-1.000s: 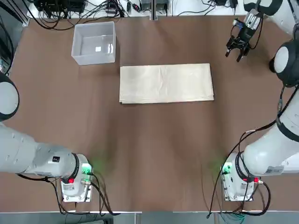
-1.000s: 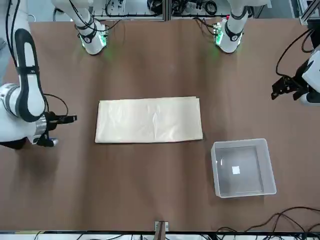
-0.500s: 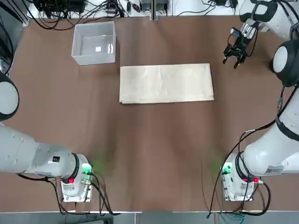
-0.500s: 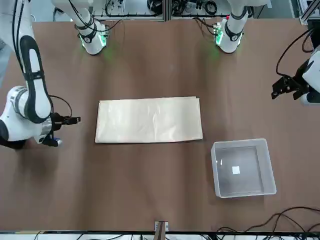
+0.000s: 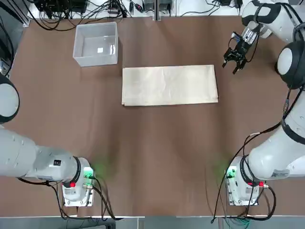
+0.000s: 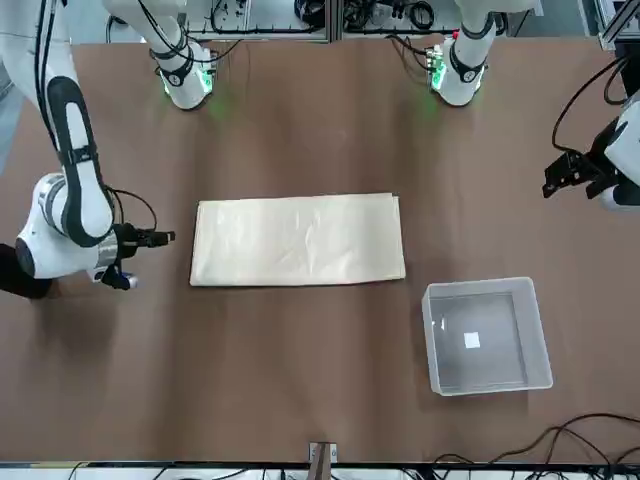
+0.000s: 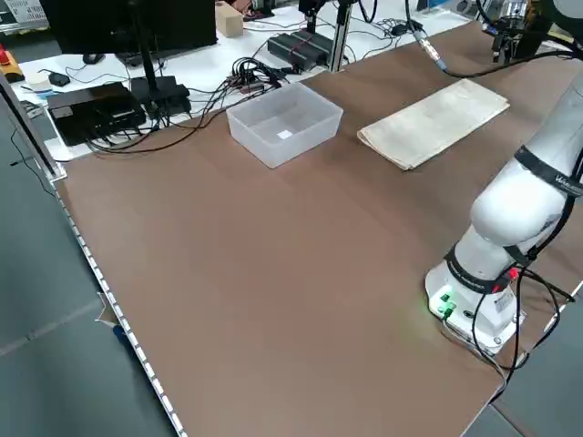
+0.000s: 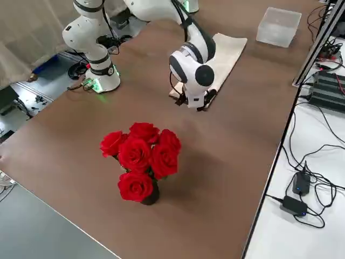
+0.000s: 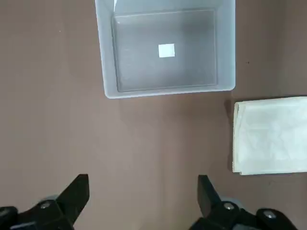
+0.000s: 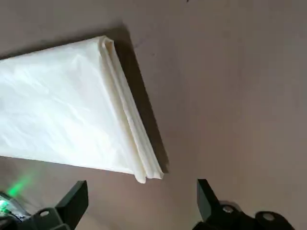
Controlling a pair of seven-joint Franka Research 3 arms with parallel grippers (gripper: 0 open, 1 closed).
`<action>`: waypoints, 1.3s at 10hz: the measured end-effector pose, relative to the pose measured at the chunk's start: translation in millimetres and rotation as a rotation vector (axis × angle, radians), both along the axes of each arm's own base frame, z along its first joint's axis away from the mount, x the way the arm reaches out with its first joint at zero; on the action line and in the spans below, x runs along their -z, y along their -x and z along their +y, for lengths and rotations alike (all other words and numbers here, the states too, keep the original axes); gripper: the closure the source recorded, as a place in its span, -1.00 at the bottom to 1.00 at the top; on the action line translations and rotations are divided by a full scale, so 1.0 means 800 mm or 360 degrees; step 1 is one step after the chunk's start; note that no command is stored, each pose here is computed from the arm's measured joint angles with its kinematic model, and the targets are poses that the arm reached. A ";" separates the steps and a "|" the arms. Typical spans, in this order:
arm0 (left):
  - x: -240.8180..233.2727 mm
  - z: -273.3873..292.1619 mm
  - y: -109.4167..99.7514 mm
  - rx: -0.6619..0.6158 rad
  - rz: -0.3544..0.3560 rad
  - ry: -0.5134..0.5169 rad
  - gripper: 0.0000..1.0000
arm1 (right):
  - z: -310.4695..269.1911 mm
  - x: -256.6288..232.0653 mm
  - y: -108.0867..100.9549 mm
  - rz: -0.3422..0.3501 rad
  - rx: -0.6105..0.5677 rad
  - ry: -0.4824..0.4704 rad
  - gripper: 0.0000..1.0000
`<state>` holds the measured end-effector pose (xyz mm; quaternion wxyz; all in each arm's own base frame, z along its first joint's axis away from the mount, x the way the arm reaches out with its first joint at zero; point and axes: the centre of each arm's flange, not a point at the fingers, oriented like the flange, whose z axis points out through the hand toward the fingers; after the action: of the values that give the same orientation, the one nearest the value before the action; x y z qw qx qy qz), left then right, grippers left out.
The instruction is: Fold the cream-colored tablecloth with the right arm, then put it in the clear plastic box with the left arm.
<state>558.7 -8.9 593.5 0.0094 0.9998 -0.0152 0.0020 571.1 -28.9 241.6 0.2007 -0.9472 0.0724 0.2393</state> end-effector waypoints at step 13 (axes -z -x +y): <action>-0.001 0.002 0.000 -0.0005 -0.0002 0.0000 -0.99 | 0.065 0.094 0.009 0.0028 -0.0087 0.0059 -0.95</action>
<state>558.8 -7.3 594.1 0.0094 0.9999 -0.0137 0.0027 564.0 23.0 166.5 0.1759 -0.9503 0.0526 0.2516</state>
